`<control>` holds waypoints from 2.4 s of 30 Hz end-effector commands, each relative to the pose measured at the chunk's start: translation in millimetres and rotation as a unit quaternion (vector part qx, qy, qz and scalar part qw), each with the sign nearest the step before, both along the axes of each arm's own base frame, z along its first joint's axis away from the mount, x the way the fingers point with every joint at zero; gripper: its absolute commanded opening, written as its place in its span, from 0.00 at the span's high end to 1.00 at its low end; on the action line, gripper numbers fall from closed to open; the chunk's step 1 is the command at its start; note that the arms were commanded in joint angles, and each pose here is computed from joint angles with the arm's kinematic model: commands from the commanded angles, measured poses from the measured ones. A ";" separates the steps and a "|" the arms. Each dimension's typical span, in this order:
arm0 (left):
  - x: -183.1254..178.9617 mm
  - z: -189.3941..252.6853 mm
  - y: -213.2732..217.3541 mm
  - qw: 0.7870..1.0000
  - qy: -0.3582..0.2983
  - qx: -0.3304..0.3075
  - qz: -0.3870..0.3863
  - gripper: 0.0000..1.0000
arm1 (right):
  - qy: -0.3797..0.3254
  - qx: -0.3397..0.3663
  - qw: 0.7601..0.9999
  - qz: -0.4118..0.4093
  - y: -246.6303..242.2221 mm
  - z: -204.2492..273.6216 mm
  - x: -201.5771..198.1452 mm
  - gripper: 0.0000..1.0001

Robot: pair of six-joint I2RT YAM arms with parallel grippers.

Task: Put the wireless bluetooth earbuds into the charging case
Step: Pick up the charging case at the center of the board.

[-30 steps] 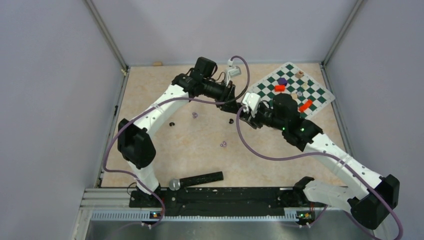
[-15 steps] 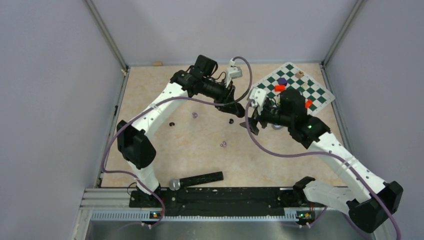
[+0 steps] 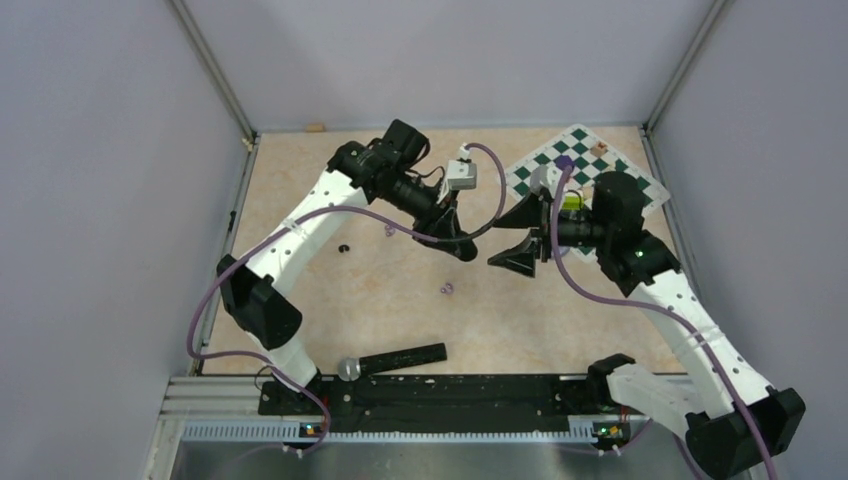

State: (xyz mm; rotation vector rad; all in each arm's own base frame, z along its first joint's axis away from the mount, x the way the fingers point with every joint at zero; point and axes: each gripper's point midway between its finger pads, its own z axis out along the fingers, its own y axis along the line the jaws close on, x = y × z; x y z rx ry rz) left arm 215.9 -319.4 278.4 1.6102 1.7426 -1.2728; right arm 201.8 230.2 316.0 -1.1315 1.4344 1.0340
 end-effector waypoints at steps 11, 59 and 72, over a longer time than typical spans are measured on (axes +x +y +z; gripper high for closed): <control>-24.5 15.9 -14.6 0.998 -0.029 -0.012 -0.050 1.00 | 0.077 0.064 0.993 0.068 14.8 -22.6 -15.0 0.30; -6.3 2.3 -26.6 1.000 -0.015 0.005 -0.018 0.65 | 0.060 0.047 0.993 0.091 26.5 -28.1 -25.6 0.79; -4.5 0.2 -26.4 1.000 -0.016 0.008 -0.009 0.40 | 0.024 0.057 0.998 0.030 14.9 -14.4 -9.9 0.86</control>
